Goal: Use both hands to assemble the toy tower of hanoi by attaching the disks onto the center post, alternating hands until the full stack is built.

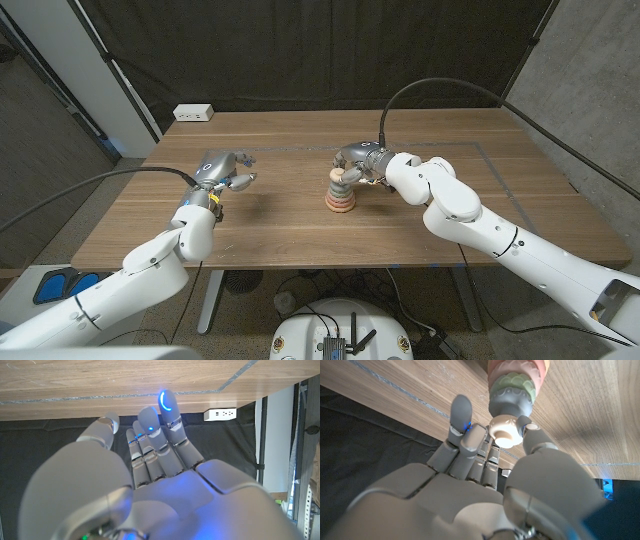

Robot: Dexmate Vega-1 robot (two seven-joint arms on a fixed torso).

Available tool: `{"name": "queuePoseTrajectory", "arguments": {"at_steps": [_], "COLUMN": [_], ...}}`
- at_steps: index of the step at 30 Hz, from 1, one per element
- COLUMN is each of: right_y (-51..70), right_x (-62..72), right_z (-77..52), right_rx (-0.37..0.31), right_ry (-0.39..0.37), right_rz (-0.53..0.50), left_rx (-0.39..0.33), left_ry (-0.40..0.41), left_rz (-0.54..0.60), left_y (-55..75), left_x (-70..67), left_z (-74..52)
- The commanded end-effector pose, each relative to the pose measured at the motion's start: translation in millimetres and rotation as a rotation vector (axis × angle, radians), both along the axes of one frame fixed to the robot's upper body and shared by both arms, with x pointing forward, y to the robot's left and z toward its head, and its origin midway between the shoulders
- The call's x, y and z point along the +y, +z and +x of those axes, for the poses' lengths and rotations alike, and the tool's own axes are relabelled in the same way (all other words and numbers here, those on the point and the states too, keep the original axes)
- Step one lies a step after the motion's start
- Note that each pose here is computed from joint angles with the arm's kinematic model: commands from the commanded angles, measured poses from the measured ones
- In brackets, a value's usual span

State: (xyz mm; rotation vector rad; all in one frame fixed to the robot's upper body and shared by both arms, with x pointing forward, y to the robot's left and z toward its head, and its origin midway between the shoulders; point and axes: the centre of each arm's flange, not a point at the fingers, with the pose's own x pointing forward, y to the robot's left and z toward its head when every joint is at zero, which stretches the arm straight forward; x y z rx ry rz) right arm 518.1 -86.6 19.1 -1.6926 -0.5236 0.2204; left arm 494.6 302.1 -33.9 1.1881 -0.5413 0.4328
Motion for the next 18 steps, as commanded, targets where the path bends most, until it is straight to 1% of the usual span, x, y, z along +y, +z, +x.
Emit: {"name": "queuePoseTrajectory", "arguments": {"at_steps": [1,8,18], "right_y": [-6.3,-8.6,-12.6], "right_x": [-3.7,-2.6,3.8], "right_z": [4.8,4.1,3.5], "right_rx": [0.031,0.036,0.024], "right_ry": [-0.014,-0.012,-0.014], "right_rz": [0.004,0.000,-0.020], "left_rx": [0.007,0.009,0.010], "left_ry": [-0.005,-0.005,0.001], "left_rz": [0.005,0.001,-0.004], "left_y": [1.1,-0.2,-2.6], "left_x": [-2.7,-3.2,-1.3], "left_z": [3.6,4.1,2.1]}}
